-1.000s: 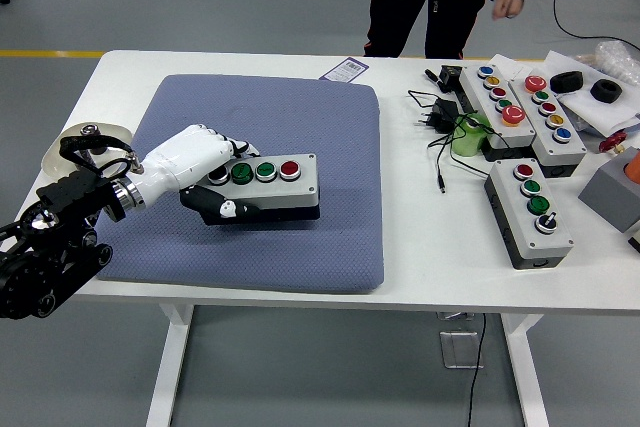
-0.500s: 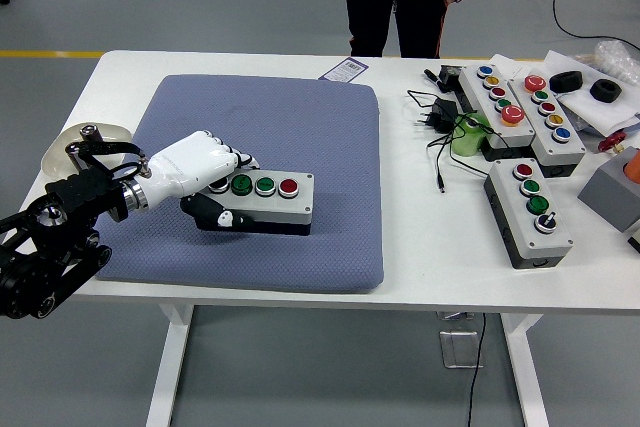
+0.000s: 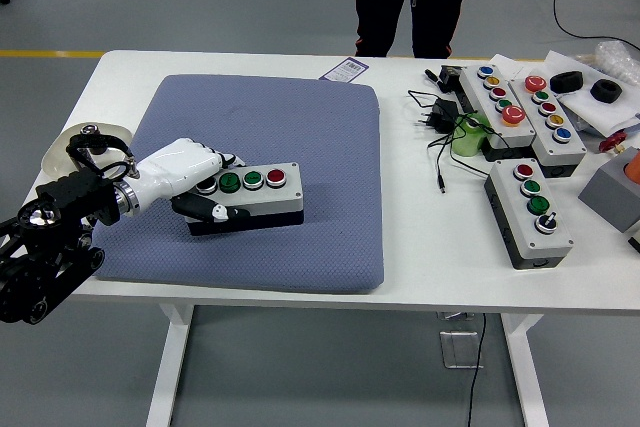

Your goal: Pick up the button,place it on the desk,press the button,press the button

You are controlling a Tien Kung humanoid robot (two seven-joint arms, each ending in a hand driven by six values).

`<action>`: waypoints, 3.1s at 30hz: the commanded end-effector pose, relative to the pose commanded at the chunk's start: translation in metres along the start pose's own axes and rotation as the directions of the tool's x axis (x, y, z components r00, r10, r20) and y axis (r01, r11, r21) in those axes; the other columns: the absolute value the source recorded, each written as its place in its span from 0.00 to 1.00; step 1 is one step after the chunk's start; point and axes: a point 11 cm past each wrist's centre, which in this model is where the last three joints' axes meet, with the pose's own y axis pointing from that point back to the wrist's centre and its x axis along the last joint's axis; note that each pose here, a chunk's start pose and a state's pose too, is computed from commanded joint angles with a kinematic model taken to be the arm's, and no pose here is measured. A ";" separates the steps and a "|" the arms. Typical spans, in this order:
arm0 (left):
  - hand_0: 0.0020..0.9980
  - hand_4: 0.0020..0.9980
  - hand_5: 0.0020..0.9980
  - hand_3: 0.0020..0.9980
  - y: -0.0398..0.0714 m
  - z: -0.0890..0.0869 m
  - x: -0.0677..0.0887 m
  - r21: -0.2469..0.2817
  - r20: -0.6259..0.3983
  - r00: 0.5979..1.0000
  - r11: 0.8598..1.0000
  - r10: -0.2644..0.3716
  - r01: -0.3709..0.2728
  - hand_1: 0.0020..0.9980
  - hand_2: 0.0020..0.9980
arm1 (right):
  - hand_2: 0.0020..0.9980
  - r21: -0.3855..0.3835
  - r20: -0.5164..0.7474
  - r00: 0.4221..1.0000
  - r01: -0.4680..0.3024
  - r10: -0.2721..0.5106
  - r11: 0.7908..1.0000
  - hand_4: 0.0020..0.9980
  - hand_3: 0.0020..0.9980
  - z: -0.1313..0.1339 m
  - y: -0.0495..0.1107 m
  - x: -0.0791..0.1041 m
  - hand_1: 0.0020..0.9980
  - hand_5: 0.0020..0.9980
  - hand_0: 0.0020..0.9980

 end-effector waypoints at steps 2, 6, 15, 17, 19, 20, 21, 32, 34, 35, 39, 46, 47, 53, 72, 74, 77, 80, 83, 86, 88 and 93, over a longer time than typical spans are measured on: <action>0.94 0.89 0.89 1.00 0.000 0.001 0.004 -0.011 -0.002 1.000 0.999 0.031 -0.031 0.94 1.00 | 0.71 0.001 0.001 1.000 0.000 0.000 1.000 0.18 0.58 -0.001 0.000 0.000 0.69 0.12 0.75; 1.00 0.90 0.85 1.00 0.002 0.003 0.017 -0.028 0.000 0.994 0.993 0.114 -0.114 1.00 1.00 | 0.70 0.003 0.002 1.000 0.000 0.000 1.000 0.18 0.58 -0.001 0.000 0.001 0.69 0.12 0.75; 1.00 0.92 0.76 1.00 0.014 0.014 0.059 -0.013 -0.025 0.944 0.944 0.328 -0.328 0.99 1.00 | 0.71 0.004 0.003 1.000 -0.001 0.001 1.000 0.18 0.58 -0.002 0.000 0.001 0.69 0.12 0.75; 0.47 0.92 0.87 0.98 0.022 0.018 0.077 0.020 -0.055 0.906 0.907 0.420 -0.420 0.60 0.65 | 0.71 0.005 0.003 1.000 -0.002 0.002 1.000 0.18 0.58 -0.002 0.000 0.002 0.69 0.12 0.75; 0.47 0.92 0.87 0.98 0.027 0.023 0.092 0.040 -0.111 0.870 0.877 0.481 -0.479 0.60 0.65 | 0.71 0.005 0.003 1.000 -0.001 0.001 1.000 0.18 0.58 -0.002 0.000 0.002 0.69 0.12 0.75; 0.47 0.92 0.87 0.98 0.029 0.025 0.097 0.057 -0.148 0.855 0.867 0.497 -0.494 0.60 0.65 | 0.71 0.005 0.003 1.000 -0.001 0.001 1.000 0.18 0.58 -0.002 0.000 0.002 0.69 0.12 0.75; 0.47 0.92 0.87 0.98 0.031 0.028 0.101 0.075 -0.200 0.841 0.863 0.503 -0.499 0.60 0.65 | 0.71 0.005 0.003 1.000 -0.001 0.001 1.000 0.18 0.58 -0.002 0.000 0.002 0.69 0.12 0.75; 0.00 0.97 1.00 0.85 0.026 0.045 0.057 0.211 -0.651 0.699 0.955 0.297 -0.209 0.00 0.00 | 0.71 0.007 0.003 1.000 -0.002 0.002 1.000 0.18 0.58 -0.003 0.000 0.002 0.69 0.11 0.75; 0.00 0.97 1.00 0.85 0.027 0.047 0.045 0.209 -0.691 0.679 0.968 0.247 -0.139 0.00 0.00 | 0.71 0.007 0.003 1.000 -0.002 0.002 1.000 0.18 0.58 -0.003 0.000 0.002 0.69 0.11 0.75; 0.00 0.92 1.00 0.84 0.028 0.048 0.040 0.209 -0.705 0.672 0.972 0.226 -0.107 0.00 0.00 | 0.71 0.007 0.004 1.000 -0.002 0.002 1.000 0.18 0.58 -0.003 0.000 0.002 0.69 0.11 0.75; 0.00 0.92 1.00 0.84 0.033 0.052 0.032 0.234 -0.665 0.723 0.972 0.186 -0.036 0.00 0.00 | 0.71 0.006 0.009 1.000 -0.001 0.001 1.000 0.18 0.58 -0.003 0.000 0.001 0.69 0.11 0.75; 0.00 0.86 1.00 0.80 0.037 0.065 0.034 0.247 -0.557 0.821 0.969 0.126 0.020 0.00 0.00 | 0.71 0.007 0.005 1.000 -0.001 0.001 1.000 0.18 0.58 -0.003 0.000 0.001 0.69 0.11 0.75; 0.00 0.85 1.00 0.79 0.039 0.066 0.033 0.247 -0.558 0.821 0.969 0.120 0.027 0.00 0.00 | 0.71 0.006 0.006 1.000 0.000 0.000 1.000 0.18 0.58 -0.003 0.000 0.001 0.69 0.11 0.75; 0.00 0.85 1.00 0.77 0.042 0.069 0.026 0.242 -0.530 0.845 0.968 0.068 0.074 0.00 0.00 | 0.71 0.004 0.008 1.000 0.000 0.000 1.000 0.18 0.58 -0.002 0.000 0.000 0.69 0.11 0.75; 0.00 0.84 1.00 0.69 0.036 0.068 0.013 0.269 -0.412 0.911 0.953 -0.017 0.140 0.00 0.00 | 0.70 -0.002 0.002 1.000 0.000 0.000 1.000 0.18 0.58 0.001 0.000 0.000 0.69 0.11 0.75; 0.00 0.84 1.00 0.69 0.035 0.068 0.014 0.274 -0.392 0.920 0.952 -0.018 0.136 0.00 0.00 | 0.70 -0.001 0.002 1.000 0.000 0.000 1.000 0.18 0.58 0.001 0.000 0.000 0.69 0.11 0.75; 0.00 0.84 1.00 0.65 0.034 0.067 0.017 0.280 -0.382 0.924 0.952 -0.006 0.122 0.00 0.00 | 0.71 0.000 0.002 1.000 0.000 0.000 1.000 0.18 0.58 0.000 0.000 0.000 0.69 0.11 0.75; 0.00 0.84 1.00 0.65 0.034 0.066 0.019 0.283 -0.377 0.926 0.952 -0.002 0.117 0.00 0.00 | 0.71 0.001 0.003 1.000 0.000 0.000 1.000 0.18 0.58 0.000 0.000 0.001 0.69 0.11 0.75; 0.00 0.84 1.00 0.60 0.034 0.065 0.020 0.285 -0.374 0.928 0.951 -0.004 0.119 0.00 0.00 | 0.70 0.002 0.004 1.000 0.000 0.000 1.000 0.18 0.58 -0.001 0.000 0.001 0.69 0.11 0.75; 0.00 0.84 1.00 0.60 0.034 0.064 0.020 0.284 -0.372 0.928 0.951 -0.009 0.123 0.00 0.00 | 0.70 0.003 0.004 1.000 0.000 0.000 1.000 0.18 0.58 -0.002 0.000 0.001 0.69 0.11 0.75; 0.00 0.84 1.00 0.60 0.034 0.065 0.019 0.283 -0.370 0.929 0.951 -0.014 0.127 0.00 0.00 | 0.70 0.003 0.004 1.000 0.000 0.000 1.000 0.18 0.58 -0.002 0.000 0.001 0.69 0.11 0.75; 0.00 0.84 1.00 0.55 0.034 0.064 0.018 0.281 -0.366 0.930 0.950 -0.026 0.138 0.00 0.00 | 0.70 0.005 0.004 1.000 -0.001 0.001 1.000 0.18 0.58 -0.002 0.000 0.002 0.69 0.11 0.75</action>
